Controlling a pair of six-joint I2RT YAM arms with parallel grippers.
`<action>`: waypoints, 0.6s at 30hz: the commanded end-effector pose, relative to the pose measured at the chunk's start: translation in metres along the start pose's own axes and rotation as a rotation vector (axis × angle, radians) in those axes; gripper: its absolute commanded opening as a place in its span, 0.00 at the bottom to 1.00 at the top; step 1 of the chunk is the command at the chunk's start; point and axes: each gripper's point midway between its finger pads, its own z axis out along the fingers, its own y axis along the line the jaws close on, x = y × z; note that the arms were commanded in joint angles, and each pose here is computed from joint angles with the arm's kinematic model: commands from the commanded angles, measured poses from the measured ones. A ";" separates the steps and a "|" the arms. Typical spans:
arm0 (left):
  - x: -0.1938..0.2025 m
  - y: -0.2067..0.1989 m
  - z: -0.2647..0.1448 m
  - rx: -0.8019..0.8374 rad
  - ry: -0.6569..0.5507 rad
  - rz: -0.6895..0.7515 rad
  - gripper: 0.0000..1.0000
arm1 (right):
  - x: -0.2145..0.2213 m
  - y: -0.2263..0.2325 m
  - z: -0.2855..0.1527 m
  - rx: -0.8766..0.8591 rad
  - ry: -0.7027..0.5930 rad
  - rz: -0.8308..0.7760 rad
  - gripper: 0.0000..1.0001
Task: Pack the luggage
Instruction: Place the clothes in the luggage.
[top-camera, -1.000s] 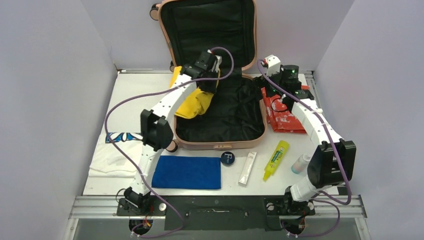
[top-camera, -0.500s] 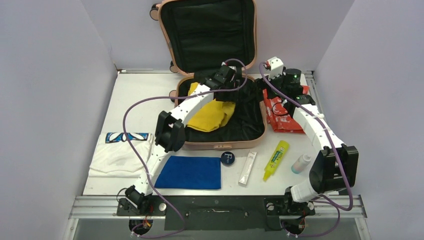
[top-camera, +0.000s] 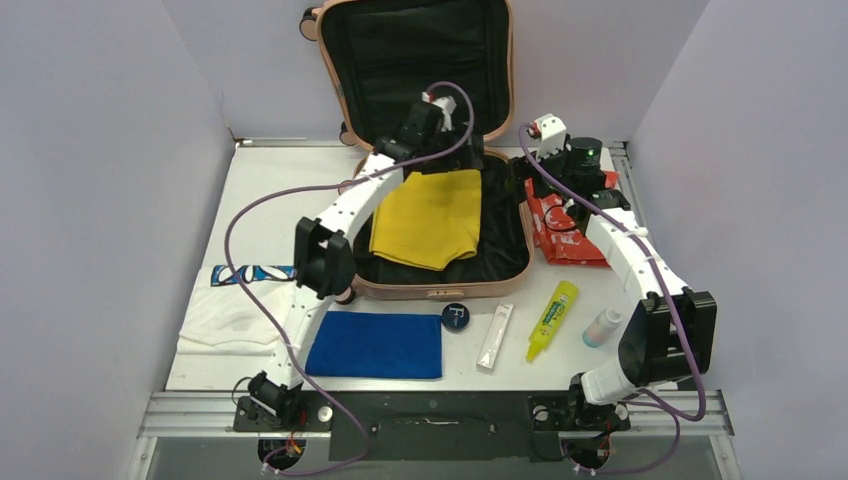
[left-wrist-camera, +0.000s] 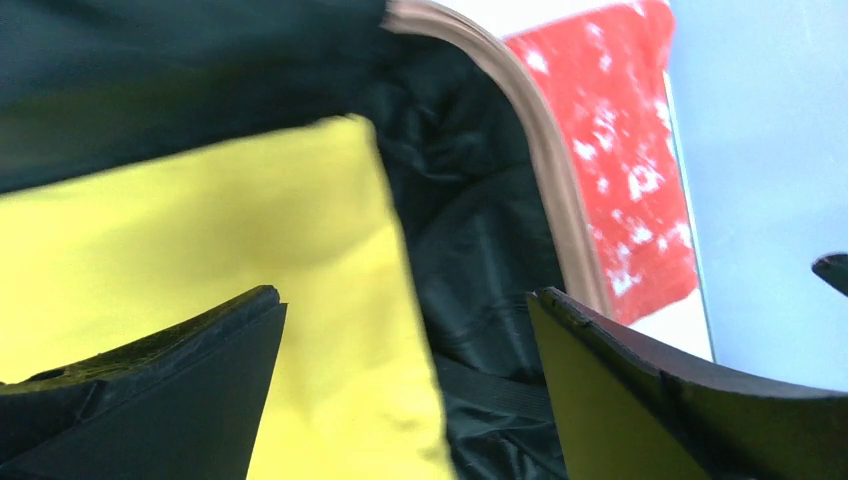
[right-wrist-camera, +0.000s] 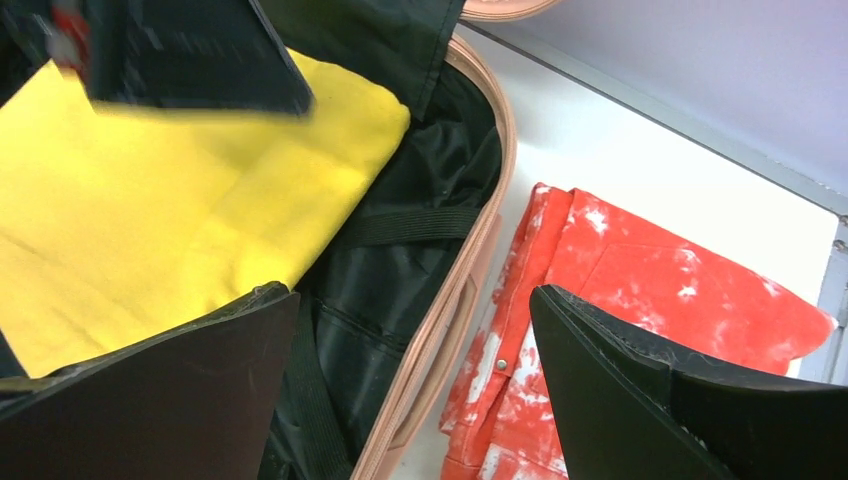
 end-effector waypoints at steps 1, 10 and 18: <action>-0.091 0.043 -0.075 -0.053 -0.199 0.079 0.99 | -0.011 0.007 0.006 -0.059 -0.037 0.041 0.90; -0.034 0.131 -0.056 -0.123 -0.054 0.176 0.59 | -0.002 0.072 0.052 -0.197 0.009 0.042 0.95; -0.011 0.153 -0.052 -0.186 -0.017 0.162 0.27 | 0.032 0.086 0.120 -0.191 0.169 0.181 0.65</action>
